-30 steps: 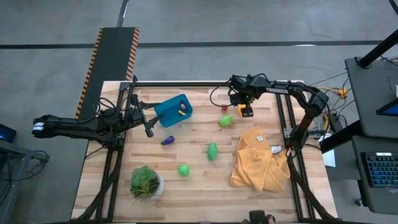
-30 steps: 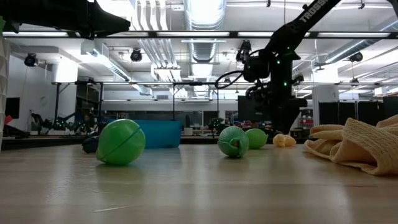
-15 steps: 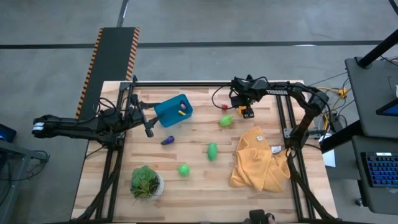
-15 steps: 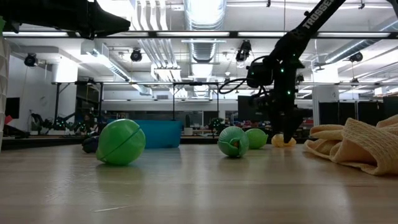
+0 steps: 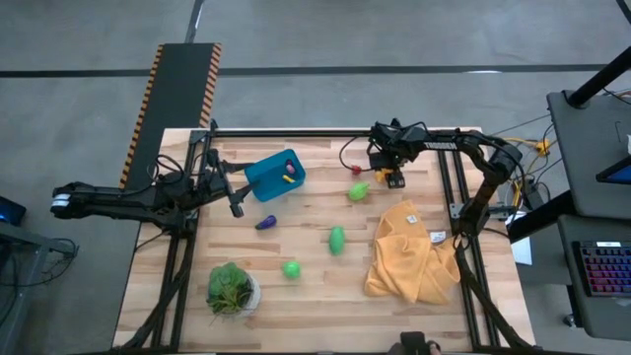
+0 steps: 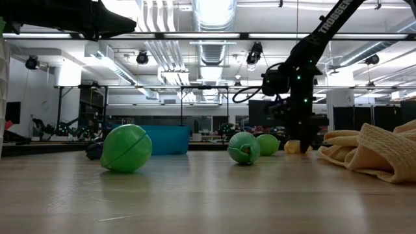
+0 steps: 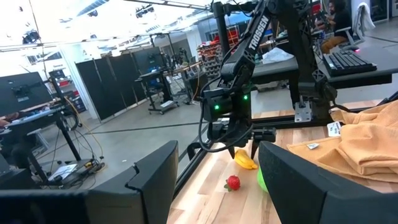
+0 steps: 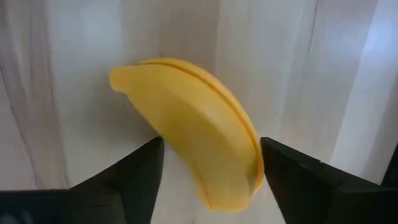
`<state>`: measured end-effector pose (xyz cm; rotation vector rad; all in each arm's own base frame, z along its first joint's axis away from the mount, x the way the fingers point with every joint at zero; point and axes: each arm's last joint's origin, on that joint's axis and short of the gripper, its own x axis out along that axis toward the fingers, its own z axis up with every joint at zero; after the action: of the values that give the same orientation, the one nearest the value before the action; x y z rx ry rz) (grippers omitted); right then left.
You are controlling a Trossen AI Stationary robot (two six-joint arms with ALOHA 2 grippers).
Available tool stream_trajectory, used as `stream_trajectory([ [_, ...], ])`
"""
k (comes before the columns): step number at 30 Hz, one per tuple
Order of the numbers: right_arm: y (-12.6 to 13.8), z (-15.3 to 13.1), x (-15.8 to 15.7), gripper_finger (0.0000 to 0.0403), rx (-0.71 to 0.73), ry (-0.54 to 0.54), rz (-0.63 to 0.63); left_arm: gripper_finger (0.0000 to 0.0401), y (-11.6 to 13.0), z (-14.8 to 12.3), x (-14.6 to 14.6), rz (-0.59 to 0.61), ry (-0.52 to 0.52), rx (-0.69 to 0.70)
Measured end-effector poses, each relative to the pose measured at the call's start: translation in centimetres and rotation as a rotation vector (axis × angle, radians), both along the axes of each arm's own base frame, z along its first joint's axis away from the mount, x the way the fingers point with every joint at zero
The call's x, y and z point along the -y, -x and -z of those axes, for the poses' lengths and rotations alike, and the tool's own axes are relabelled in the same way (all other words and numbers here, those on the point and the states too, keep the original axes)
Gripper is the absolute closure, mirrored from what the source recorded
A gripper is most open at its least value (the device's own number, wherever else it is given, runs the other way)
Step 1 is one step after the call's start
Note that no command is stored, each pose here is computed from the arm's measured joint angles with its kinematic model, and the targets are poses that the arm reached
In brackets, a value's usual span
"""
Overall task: Pick and placing Produce into tupperware
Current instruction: Put the banana into the blue bin
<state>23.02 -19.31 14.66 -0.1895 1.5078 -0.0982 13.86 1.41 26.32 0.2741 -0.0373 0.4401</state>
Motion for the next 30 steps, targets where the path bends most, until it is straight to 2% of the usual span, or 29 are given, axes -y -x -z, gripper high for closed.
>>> stream_trajectory([
  [7,-0.02,0.0,-0.01,0.0222,0.005,-0.002,0.013,0.0192,-0.08,0.06,0.0,0.0,-0.001,-0.006],
  [13,-0.07,-0.03,0.05,0.0261,0.011,0.006,0.022,0.0192,-0.09,0.01,0.0,0.0,-0.002,-0.007],
  [30,-0.11,-0.05,0.1,0.0274,0.019,0.011,0.056,0.0192,-0.13,0.05,0.0,0.0,-0.002,-0.01],
])
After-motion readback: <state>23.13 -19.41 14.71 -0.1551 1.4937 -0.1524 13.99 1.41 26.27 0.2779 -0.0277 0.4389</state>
